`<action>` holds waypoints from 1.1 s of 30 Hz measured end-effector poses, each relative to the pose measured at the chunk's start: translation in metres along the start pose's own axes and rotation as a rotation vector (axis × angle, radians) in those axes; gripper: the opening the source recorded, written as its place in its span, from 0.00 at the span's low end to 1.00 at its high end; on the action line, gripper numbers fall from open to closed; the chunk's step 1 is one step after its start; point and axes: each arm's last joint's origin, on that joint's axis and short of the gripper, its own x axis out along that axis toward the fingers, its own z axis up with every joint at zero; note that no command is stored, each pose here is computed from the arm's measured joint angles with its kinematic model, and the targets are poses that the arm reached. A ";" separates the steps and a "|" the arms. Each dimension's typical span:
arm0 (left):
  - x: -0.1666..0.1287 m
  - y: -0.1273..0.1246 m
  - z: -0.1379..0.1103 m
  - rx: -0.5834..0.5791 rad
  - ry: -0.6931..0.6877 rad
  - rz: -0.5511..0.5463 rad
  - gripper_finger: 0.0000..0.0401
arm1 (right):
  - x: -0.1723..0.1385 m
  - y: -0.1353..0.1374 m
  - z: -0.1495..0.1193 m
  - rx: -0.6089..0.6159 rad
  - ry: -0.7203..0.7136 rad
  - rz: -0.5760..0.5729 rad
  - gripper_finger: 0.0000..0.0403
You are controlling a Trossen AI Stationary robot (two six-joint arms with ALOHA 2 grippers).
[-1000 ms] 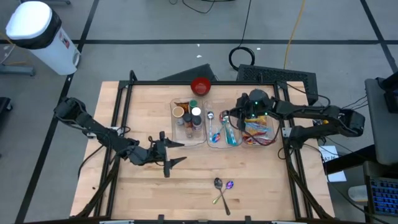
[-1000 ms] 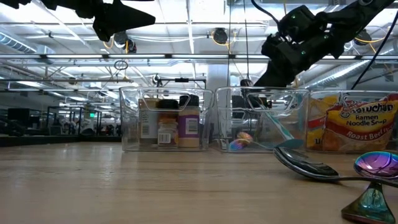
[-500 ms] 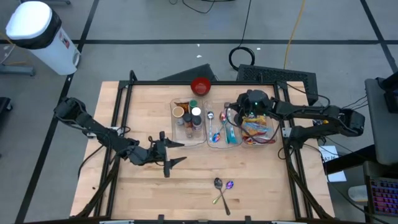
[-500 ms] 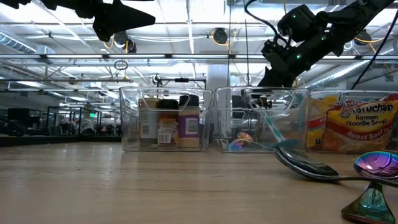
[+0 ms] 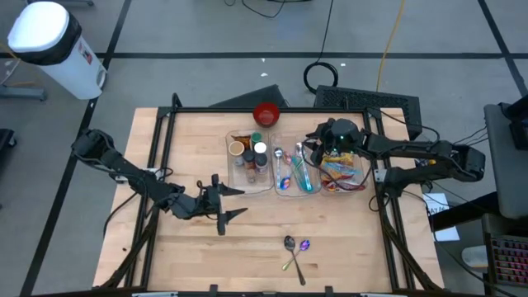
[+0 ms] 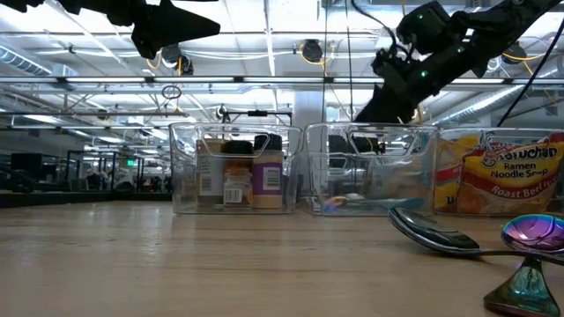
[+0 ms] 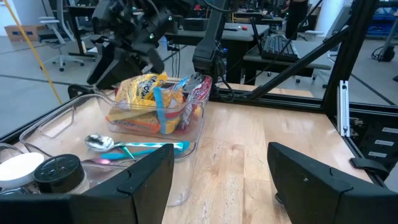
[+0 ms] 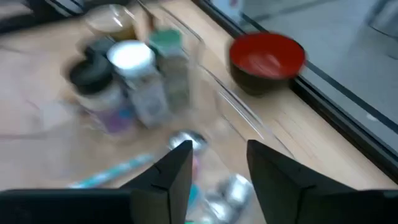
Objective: Pick & Place Food Item
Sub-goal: Put the black spoon into the middle transparent bin
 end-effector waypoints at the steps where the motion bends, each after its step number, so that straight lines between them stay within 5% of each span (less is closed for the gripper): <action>1: 0.000 0.000 0.000 0.000 0.000 0.000 0.66 | -0.002 0.003 0.002 0.004 -0.019 0.027 0.37; 5: 0.000 0.000 0.000 -0.023 0.000 -0.001 0.66 | -0.015 0.023 0.012 0.002 -0.105 0.214 0.41; 10: 0.003 0.001 -0.001 -0.157 0.004 0.002 0.66 | -0.041 0.068 0.022 -0.035 -0.200 0.620 0.42; 19: 0.027 0.008 -0.029 -0.334 0.105 0.028 0.66 | -0.095 0.150 0.004 -0.280 -0.285 1.066 0.39; 23: 0.053 -0.006 -0.037 -0.384 0.208 -0.177 0.66 | -0.113 0.169 -0.006 -0.415 -0.352 1.092 0.38; 27: 0.090 -0.031 -0.040 -0.242 0.252 -0.339 0.66 | -0.127 0.175 -0.009 -0.449 -0.403 1.044 0.38; 33: 0.137 -0.047 -0.055 -0.117 0.401 -0.347 0.66 | -0.136 0.176 -0.010 -0.440 -0.423 1.022 0.37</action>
